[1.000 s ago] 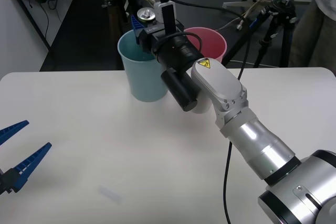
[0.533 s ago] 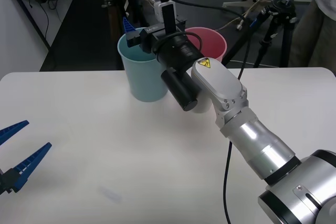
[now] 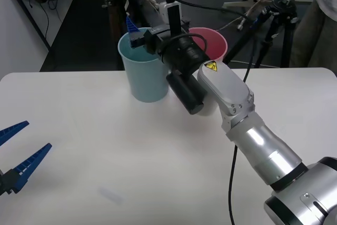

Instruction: Grasp the object on the table and drop it into the matching bin: aluminum can to the light blue bin, PET bottle to the pink bin.

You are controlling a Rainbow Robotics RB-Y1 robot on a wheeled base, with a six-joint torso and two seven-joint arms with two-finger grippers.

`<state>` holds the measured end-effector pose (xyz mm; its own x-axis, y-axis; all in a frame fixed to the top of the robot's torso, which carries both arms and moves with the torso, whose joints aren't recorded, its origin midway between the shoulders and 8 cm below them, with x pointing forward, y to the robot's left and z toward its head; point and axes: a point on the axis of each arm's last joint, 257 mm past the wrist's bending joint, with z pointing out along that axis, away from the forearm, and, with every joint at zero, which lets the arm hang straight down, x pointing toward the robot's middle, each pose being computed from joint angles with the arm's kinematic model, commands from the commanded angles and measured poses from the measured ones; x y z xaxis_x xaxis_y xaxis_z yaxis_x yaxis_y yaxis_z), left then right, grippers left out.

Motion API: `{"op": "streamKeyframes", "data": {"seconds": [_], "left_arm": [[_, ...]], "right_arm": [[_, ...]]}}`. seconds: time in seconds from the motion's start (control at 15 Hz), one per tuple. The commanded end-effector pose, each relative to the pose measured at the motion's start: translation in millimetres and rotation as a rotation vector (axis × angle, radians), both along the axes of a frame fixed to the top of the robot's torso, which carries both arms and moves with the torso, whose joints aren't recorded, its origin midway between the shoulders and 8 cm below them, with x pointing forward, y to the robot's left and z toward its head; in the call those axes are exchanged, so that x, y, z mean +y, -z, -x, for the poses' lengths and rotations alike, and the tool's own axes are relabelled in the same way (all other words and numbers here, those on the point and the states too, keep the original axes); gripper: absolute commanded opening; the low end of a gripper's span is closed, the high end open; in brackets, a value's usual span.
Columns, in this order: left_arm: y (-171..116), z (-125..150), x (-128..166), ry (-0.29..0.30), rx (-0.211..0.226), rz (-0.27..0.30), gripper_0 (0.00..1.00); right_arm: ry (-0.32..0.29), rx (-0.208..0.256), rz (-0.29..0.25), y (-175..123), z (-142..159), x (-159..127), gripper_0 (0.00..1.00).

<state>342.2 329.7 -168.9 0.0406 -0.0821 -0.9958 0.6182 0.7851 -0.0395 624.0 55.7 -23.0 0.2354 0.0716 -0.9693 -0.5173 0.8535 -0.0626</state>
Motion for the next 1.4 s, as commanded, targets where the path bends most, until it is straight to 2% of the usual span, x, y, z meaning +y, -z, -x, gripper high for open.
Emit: {"op": "streamKeyframes", "data": {"seconds": [0.07, 0.47, 0.73, 0.87, 1.07, 1.4], "left_arm": [[0, 0, 0, 0.0, 0.0, 0.0, 1.0], [0, 0, 0, 0.0, 0.0, 0.0, 1.0], [0, 0, 0, 0.0, 0.0, 0.0, 1.0], [0, 0, 0, 0.0, 0.0, 0.0, 1.0], [0, 0, 0, 0.0, 0.0, 0.0, 1.0], [0, 0, 0, 0.0, 0.0, 0.0, 1.0]], "right_arm": [[-0.018, -0.013, 0.012, 12, 20, -15, 1.0], [-0.076, -0.016, 0.034, 41, 71, -63, 1.0], [-0.065, 0.002, 0.061, 60, 97, -112, 1.0], [-0.073, 0.02, 0.079, 72, 105, -140, 1.0], [-0.1, 0.05, 0.072, 88, 121, -176, 1.0], [-0.066, 0.124, 0.116, 135, 153, -240, 1.0]]}}
